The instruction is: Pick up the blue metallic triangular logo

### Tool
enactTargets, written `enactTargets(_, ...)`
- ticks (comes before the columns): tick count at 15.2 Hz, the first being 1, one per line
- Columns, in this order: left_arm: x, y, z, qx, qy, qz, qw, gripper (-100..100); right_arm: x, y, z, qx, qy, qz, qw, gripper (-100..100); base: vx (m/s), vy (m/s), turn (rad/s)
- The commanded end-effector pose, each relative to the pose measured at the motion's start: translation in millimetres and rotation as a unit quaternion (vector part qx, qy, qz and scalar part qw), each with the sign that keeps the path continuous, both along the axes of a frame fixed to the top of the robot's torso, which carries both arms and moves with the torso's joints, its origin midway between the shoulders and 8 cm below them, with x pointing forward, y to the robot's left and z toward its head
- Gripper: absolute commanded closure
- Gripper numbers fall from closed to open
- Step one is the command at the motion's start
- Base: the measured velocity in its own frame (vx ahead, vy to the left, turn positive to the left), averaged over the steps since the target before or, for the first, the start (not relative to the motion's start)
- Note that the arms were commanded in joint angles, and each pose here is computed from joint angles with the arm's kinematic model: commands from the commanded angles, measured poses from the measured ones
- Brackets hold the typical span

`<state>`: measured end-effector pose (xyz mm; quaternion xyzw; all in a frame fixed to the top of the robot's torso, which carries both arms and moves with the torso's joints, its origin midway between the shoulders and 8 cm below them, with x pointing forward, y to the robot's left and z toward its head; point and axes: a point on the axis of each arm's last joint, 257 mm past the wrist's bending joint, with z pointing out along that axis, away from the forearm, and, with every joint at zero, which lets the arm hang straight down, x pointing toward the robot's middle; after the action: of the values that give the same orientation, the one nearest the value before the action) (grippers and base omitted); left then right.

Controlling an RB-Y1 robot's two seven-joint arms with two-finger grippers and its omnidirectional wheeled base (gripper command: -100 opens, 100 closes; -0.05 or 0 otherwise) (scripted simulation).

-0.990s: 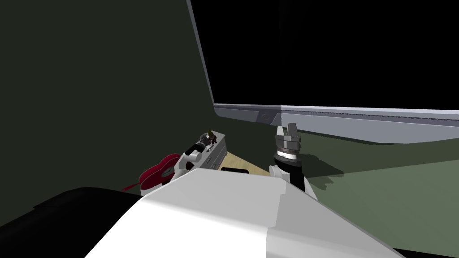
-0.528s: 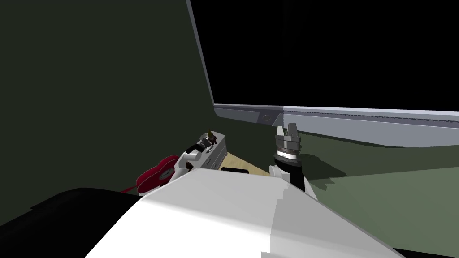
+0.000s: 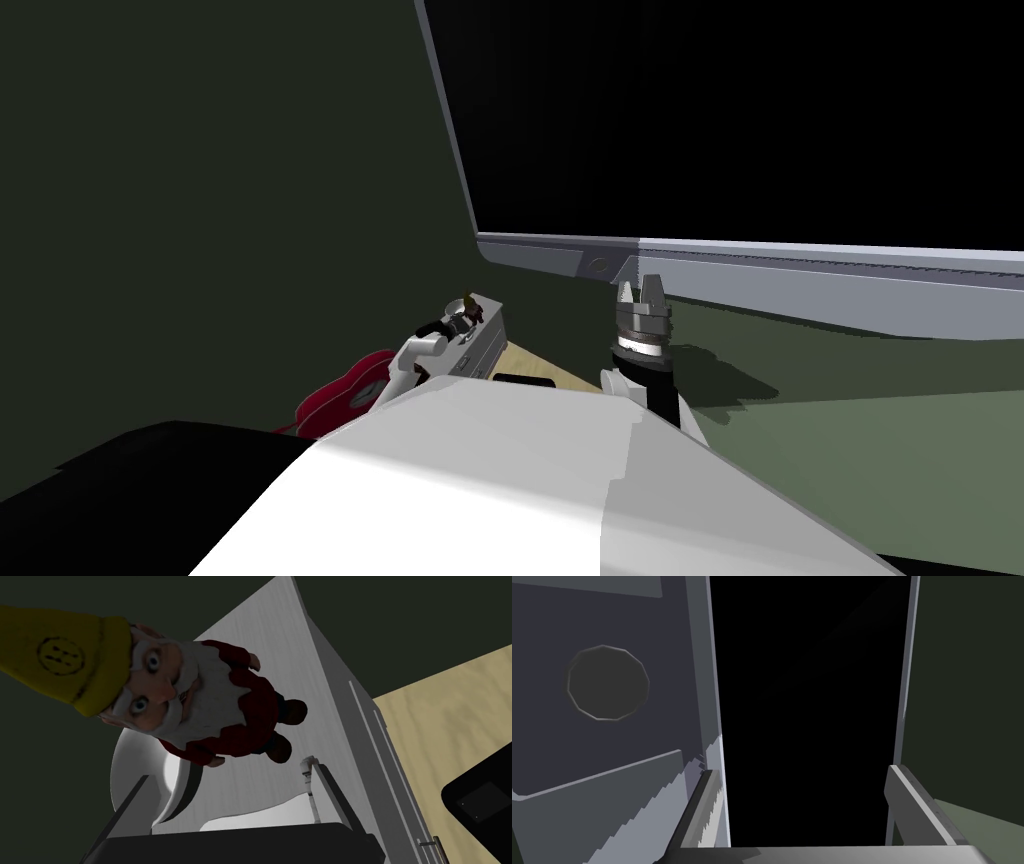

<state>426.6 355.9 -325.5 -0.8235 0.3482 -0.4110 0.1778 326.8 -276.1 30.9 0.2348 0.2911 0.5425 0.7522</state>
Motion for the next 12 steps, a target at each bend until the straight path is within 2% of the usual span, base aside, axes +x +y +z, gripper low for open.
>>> enactTargets(1,-7,3.5,-15,-0.022,0.031,0.013,0.9992,-100,0,0,0,0.0,0.0,0.0,1.0,0,0.032,0.004,0.01)
enactTargets(3,-12,3.2,-20,-0.022,0.045,0.013,0.9987,-100,0,0,0,0.0,0.0,0.0,1.0,0,0.03,0.002,0.008)
enactTargets(4,-16,6.0,-28,-0.039,0.062,0.025,0.997,-100,0,0,0,0.0,0.0,0.0,1.0,0,0.027,-0.002,0.011)
enactTargets(6,-21,5.6,-33,-0.039,0.076,0.025,0.996,-100,0,0,0,0.0,0.0,0.0,1.0,0,0.03,0.0,0.009)
enactTargets(7,-25,7.9,-40,-0.056,0.093,0.037,0.9934,-100,0,0,0,0.0,0.0,0.0,1.0,0,0.03,0.003,0.012)
enactTargets(9,-30,7.4,-44,-0.056,0.106,0.036,0.9921,-100,0,0,0,0.0,0.0,0.0,1.0,0,0.031,0.003,0.006)
enactTargets(10,-34,9.1,-51,-0.073,0.124,0.048,0.9885,-100,0,0,0,0.0,0.0,0.0,1.0,0,0.032,0.004,0.013)
enactTargets(12,-39,8.7,-54,-0.073,0.135,0.048,0.9871,-100,0,0,0,0.0,0.0,0.0,1.0,0,0.031,0.001,0.006)
